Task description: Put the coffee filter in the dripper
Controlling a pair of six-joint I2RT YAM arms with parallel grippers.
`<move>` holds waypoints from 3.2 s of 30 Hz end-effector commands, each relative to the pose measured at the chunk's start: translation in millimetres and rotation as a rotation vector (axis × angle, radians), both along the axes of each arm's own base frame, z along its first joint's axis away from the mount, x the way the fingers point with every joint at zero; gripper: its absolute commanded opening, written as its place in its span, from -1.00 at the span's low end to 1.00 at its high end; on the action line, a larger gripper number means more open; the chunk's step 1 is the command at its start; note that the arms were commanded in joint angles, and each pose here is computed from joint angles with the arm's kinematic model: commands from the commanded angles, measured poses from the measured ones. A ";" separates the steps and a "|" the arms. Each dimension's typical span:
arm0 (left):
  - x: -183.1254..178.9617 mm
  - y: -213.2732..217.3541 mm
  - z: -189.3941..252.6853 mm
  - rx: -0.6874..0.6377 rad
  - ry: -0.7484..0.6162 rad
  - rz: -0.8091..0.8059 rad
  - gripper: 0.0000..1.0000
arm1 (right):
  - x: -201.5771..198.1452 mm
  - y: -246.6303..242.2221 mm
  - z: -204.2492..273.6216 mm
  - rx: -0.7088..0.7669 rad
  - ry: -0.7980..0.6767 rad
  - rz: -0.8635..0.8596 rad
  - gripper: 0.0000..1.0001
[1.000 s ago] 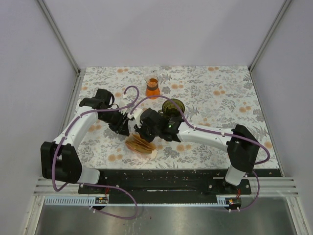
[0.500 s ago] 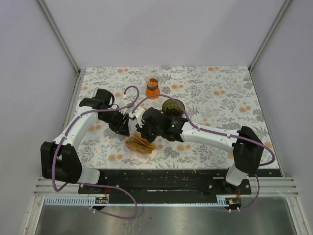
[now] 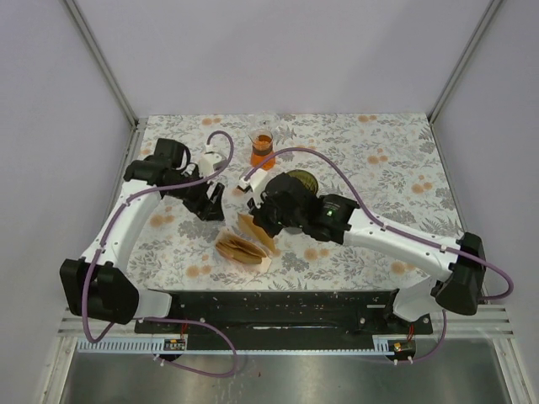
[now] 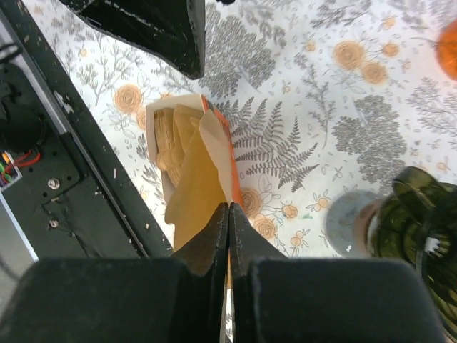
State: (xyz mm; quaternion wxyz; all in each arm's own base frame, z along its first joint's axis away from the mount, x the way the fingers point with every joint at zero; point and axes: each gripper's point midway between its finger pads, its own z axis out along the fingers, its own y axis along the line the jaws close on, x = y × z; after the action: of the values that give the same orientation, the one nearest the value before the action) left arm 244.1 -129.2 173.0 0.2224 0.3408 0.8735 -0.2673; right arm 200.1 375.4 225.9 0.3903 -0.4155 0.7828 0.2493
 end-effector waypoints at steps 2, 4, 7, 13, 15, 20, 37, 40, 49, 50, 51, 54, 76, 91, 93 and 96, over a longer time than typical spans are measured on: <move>27.6 -1.6 80.2 -0.033 -0.242 0.048 0.55 | 10.1 -16.4 85.5 0.160 -0.087 -0.138 -1.00; 33.7 -2.9 105.2 -0.048 -0.292 0.066 0.58 | 17.8 -25.2 106.0 0.192 -0.108 -0.215 -1.00; 36.4 -6.1 135.9 -0.058 -0.353 0.077 0.60 | 35.5 -43.0 133.1 0.199 -0.160 -0.363 -1.00; 32.6 -48.2 195.9 -0.020 -0.572 0.050 0.89 | 67.0 -63.1 174.1 0.251 -0.271 -0.576 -1.00; 27.2 -69.5 214.9 -0.062 -0.630 0.045 0.98 | 74.9 -63.8 183.5 0.283 -0.297 -0.615 -1.00; 28.1 -98.1 239.0 -0.134 -0.677 0.089 0.98 | 89.0 -65.0 194.8 0.350 -0.318 -0.674 -1.00; 70.2 -116.7 241.4 -0.031 -0.825 0.277 0.48 | 89.9 -77.5 197.7 0.405 -0.320 -0.730 -1.00; 66.3 -121.2 243.8 -0.066 -0.816 0.262 0.30 | 91.0 -76.7 193.8 0.404 -0.309 -0.724 -1.00; 64.9 -136.5 225.6 -0.083 -0.755 0.214 0.32 | 90.5 -72.7 197.1 0.469 -0.272 -0.696 -1.00; 64.9 -137.6 225.4 -0.084 -0.755 0.210 0.32 | 90.4 -71.8 197.4 0.472 -0.269 -0.691 -1.00; 65.7 -138.4 223.2 -0.081 -0.750 0.208 0.32 | 90.8 -71.5 197.7 0.478 -0.264 -0.689 -1.00; 66.7 -140.3 219.8 -0.078 -0.743 0.205 0.29 | 90.7 -70.8 197.0 0.486 -0.252 -0.676 -1.00; 57.3 -125.4 216.9 -0.111 -0.674 0.264 -1.00 | 113.6 -64.9 140.7 0.370 -0.229 -0.554 -0.39; 60.9 -134.5 180.6 -0.068 -0.548 0.187 -1.00 | 110.9 -115.8 122.0 0.216 -0.149 -0.661 -1.00; 56.7 -139.1 176.0 -0.071 -0.524 0.153 -1.00 | 107.5 -122.5 114.5 0.171 -0.086 -0.645 -1.00; 53.7 -145.9 168.4 -0.068 -0.483 0.115 -1.00 | 103.6 -130.0 106.3 0.124 0.006 -0.619 -1.00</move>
State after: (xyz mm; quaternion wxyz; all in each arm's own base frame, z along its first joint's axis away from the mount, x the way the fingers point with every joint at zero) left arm 304.0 -263.5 330.5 0.4569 0.3171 0.8148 -0.1638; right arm 316.1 259.6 327.0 0.5203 -0.1264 0.8312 0.1495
